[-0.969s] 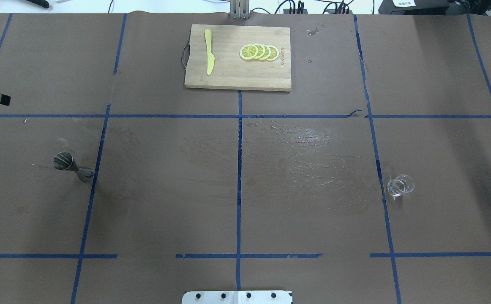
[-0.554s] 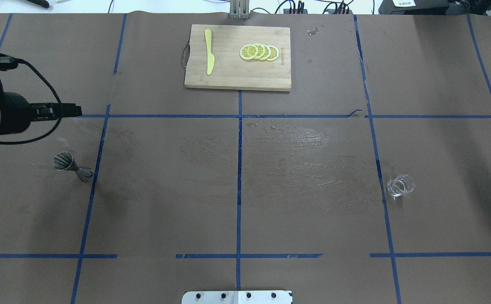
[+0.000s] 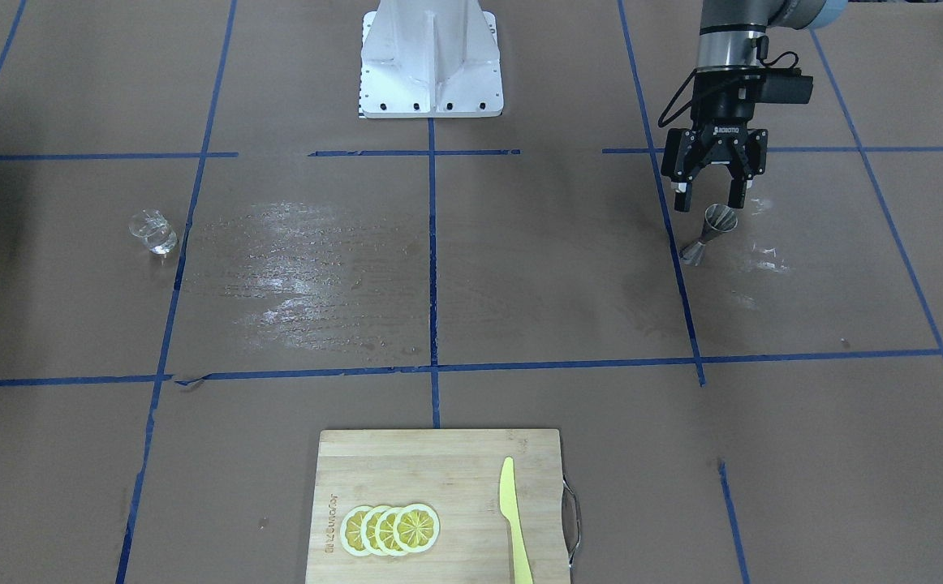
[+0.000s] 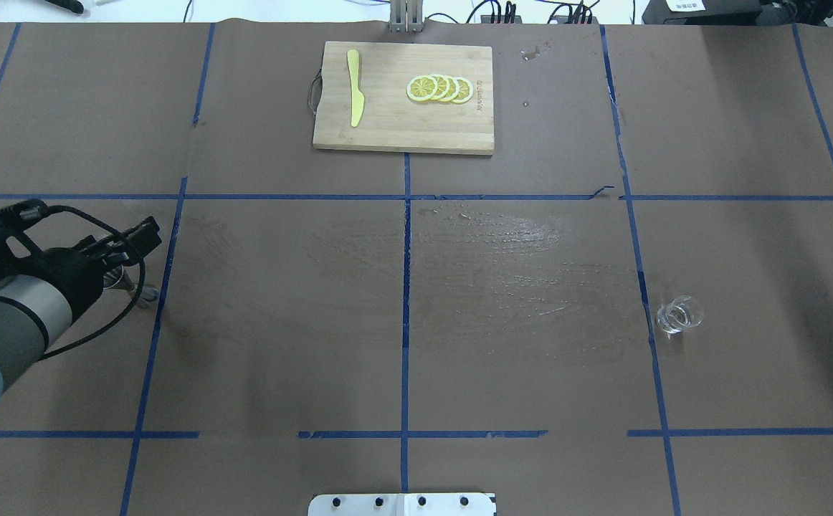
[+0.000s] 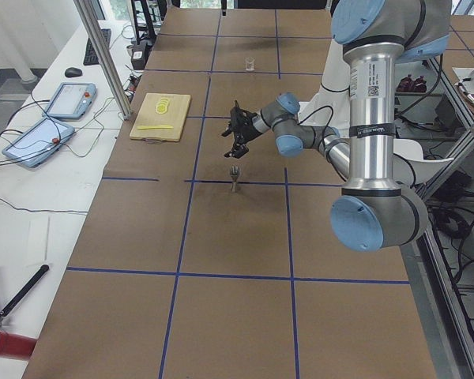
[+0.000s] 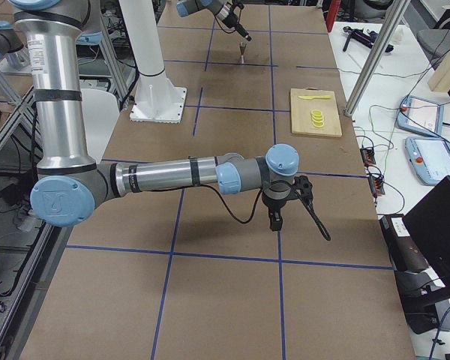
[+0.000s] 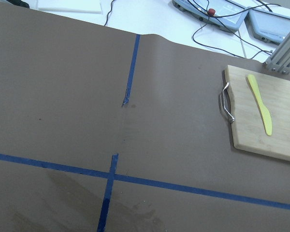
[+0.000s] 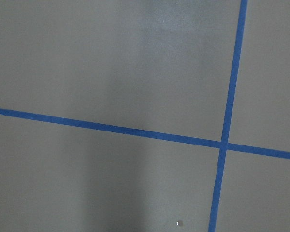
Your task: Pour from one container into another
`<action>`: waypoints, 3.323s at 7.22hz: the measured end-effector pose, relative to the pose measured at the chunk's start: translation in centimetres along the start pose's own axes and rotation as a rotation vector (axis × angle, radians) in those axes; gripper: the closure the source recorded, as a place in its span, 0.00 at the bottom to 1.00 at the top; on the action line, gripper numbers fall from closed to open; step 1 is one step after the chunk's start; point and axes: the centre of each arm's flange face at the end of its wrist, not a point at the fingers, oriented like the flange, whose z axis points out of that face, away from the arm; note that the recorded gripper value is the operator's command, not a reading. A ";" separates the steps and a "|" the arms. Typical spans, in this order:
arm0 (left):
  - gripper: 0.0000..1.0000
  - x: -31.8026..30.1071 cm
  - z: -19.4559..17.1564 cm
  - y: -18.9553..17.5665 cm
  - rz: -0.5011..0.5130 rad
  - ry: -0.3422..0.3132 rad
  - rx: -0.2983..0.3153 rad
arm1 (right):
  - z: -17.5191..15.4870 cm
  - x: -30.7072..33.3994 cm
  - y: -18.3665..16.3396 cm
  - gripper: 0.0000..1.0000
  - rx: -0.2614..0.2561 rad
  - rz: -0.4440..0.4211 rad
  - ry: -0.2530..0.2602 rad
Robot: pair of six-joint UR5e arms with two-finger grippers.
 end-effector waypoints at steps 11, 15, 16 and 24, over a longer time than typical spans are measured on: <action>0.02 -7.5 0.0 10.7 0.149 -0.014 0.218 | -0.2 -0.3 -0.1 0.00 0.004 -0.006 0.000; 0.06 -8.2 3.0 14.1 0.194 -0.038 0.227 | -0.2 -0.4 -0.1 0.00 0.004 -0.006 0.000; 0.07 -8.2 3.3 14.6 0.199 -0.040 0.228 | -0.2 -0.4 0.0 0.00 0.004 -0.006 0.000; 0.25 -9.7 6.8 14.0 0.257 -0.094 0.276 | -0.2 -0.3 0.1 0.00 0.004 -0.006 0.000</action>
